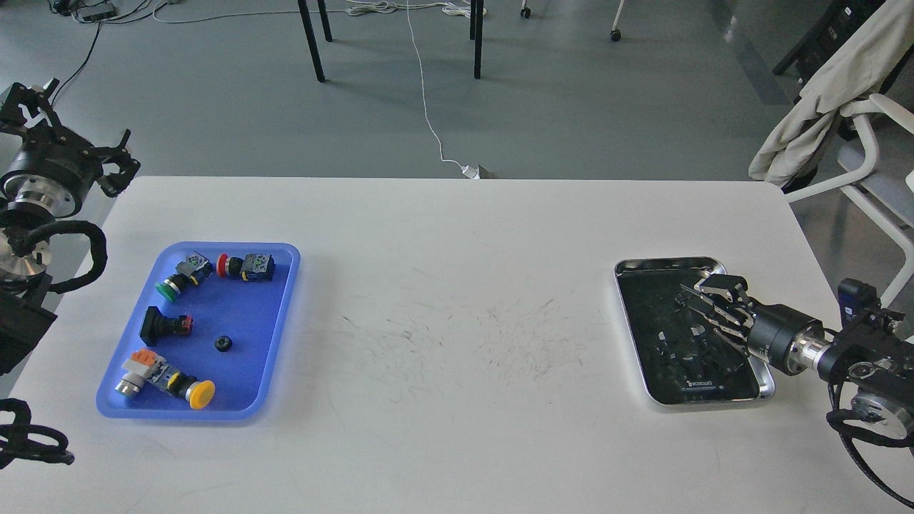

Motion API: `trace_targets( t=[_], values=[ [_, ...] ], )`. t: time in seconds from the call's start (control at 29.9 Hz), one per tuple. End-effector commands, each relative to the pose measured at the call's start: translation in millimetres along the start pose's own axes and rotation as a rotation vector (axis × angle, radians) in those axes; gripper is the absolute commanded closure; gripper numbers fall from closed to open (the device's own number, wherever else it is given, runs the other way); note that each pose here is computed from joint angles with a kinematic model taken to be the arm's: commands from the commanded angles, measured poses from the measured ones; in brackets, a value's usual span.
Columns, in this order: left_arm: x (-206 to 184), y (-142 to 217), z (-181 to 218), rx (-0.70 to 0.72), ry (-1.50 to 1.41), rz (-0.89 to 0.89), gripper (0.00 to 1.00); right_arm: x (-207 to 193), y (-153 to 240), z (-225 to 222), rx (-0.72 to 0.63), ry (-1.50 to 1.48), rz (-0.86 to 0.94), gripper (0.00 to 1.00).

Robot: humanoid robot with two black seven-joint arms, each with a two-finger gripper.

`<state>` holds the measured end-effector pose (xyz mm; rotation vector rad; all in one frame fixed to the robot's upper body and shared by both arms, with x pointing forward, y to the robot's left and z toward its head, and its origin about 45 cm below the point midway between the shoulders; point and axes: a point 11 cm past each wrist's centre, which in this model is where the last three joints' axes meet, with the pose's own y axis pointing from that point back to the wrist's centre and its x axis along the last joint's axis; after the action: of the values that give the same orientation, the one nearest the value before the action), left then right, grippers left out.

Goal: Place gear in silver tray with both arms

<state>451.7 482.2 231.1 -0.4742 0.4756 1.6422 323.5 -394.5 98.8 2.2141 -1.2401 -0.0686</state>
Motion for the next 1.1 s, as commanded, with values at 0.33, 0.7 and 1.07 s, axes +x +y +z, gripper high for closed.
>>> trace_targets(
  t=[0.33, 0.7, 1.07],
  values=[
    [0, 0, 0, -0.002, 0.001, -0.001, 0.01, 14, -7, 5, -0.022, 0.011, 0.069, 0.58],
    [0, 0, 5, -0.008, -0.004, -0.001, 0.01, 1, -22, -41, 0.075, 0.032, -0.001, 0.54],
    [0, 0, 5, -0.009, -0.005, -0.001, 0.01, 2, -21, -92, 0.169, 0.079, -0.046, 0.49]
  ],
)
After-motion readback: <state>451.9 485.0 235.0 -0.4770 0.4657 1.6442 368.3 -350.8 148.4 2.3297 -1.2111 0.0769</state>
